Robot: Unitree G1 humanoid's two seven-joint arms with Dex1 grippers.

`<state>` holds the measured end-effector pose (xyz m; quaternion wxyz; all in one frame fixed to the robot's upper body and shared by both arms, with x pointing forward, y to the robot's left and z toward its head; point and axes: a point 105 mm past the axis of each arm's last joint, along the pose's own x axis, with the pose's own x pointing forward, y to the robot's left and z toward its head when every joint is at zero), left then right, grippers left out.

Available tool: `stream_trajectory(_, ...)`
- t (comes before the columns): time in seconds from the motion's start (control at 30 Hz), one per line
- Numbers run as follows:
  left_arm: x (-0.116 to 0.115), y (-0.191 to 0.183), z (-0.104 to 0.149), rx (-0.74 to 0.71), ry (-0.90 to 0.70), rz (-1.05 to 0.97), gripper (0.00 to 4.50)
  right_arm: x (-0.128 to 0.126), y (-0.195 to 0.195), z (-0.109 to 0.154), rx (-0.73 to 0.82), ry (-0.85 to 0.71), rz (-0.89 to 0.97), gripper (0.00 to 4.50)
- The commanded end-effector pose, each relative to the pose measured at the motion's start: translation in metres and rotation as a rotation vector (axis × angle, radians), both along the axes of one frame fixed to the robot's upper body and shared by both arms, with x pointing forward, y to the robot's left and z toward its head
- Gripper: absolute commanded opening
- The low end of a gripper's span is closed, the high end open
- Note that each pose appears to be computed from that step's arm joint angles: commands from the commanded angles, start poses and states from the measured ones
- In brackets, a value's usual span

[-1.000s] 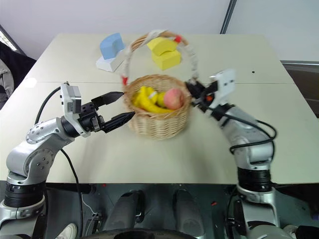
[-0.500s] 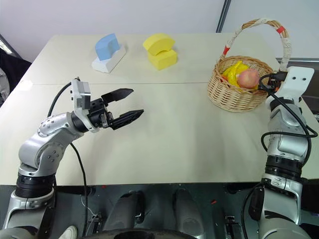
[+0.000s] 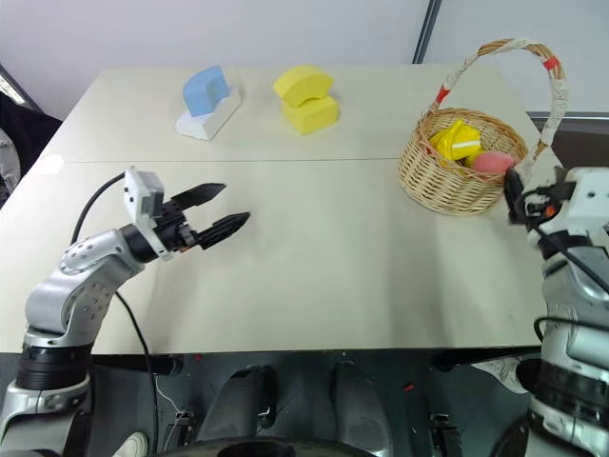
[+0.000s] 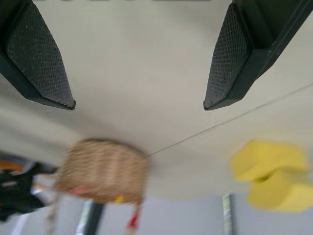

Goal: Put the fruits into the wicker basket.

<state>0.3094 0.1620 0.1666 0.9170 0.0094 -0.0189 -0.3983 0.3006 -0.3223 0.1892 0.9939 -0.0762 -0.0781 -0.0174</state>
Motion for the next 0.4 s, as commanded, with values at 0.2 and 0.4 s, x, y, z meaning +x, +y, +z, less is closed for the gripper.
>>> stream_trajectory(0.2,-0.004,0.049,-0.029,0.103,0.027,0.235,4.50,-0.019,0.136,-0.043,-0.163,0.178,0.713,3.62)
stream_trajectory(0.4,-0.017,0.060,-0.033,0.061,0.029,0.293,4.50,-0.002,0.149,-0.044,-0.160,0.159,0.755,3.62)
